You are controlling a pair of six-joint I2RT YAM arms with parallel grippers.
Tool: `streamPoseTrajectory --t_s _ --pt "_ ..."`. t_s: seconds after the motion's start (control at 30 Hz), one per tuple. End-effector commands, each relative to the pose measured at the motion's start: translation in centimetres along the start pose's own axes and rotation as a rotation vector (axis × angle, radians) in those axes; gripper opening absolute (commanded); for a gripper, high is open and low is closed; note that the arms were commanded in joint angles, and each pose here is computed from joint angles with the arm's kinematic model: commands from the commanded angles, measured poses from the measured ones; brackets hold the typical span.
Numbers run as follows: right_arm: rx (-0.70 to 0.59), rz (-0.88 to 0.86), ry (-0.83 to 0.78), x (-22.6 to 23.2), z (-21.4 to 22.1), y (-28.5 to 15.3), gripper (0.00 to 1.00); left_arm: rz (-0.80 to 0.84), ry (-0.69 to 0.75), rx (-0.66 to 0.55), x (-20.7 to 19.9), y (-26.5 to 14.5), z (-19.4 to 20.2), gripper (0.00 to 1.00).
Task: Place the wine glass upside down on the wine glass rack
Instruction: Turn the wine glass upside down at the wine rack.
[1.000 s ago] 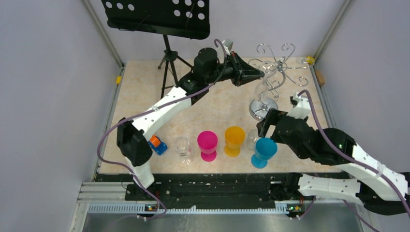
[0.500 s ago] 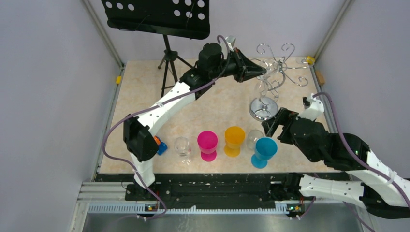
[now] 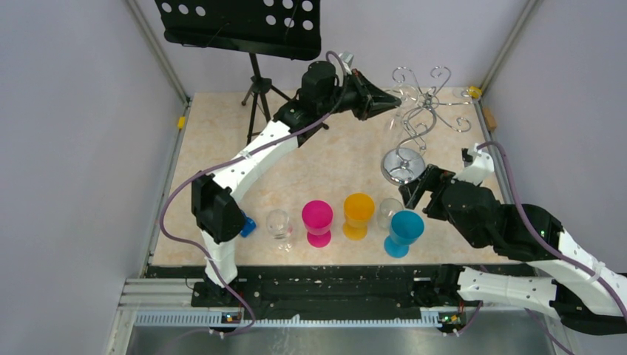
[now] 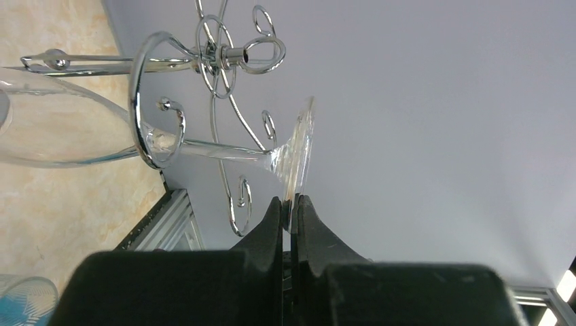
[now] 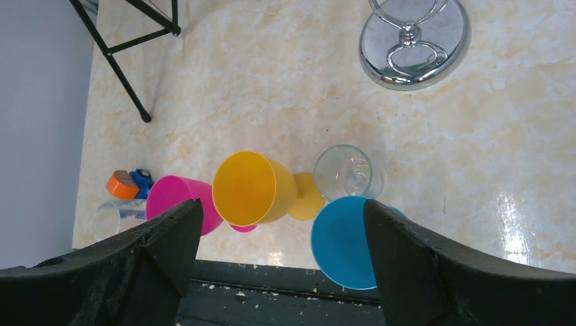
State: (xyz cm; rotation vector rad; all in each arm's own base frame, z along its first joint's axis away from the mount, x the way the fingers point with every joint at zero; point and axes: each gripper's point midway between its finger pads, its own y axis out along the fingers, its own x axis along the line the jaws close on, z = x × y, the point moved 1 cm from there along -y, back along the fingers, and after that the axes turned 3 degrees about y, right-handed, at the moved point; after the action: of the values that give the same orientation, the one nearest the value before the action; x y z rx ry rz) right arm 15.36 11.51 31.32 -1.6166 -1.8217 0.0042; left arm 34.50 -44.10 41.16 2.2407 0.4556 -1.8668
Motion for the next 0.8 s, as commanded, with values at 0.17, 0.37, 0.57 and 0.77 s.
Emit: streamPoseTrajectory --t_s 0.17,0.37,0.57,0.77 --pt "-0.028 -0.001 0.005 0.3 -0.5 0.3 0.89 0.094 0.041 -0.048 -3.5 -1.1 -1.5 0.00" --pt "-0.028 -0.002 0.004 0.4 -0.5 0.3 0.89 0.130 0.020 -0.028 -3.8 -0.7 -1.5 0.00" --pt "-0.029 -0.002 0.003 0.4 -0.4 0.4 0.89 0.149 0.014 -0.005 -3.9 -0.1 -1.6 0.00" --pt "-0.030 0.004 -0.002 0.2 -0.3 0.5 0.89 0.150 0.009 -0.024 -3.9 0.3 -2.1 0.00"
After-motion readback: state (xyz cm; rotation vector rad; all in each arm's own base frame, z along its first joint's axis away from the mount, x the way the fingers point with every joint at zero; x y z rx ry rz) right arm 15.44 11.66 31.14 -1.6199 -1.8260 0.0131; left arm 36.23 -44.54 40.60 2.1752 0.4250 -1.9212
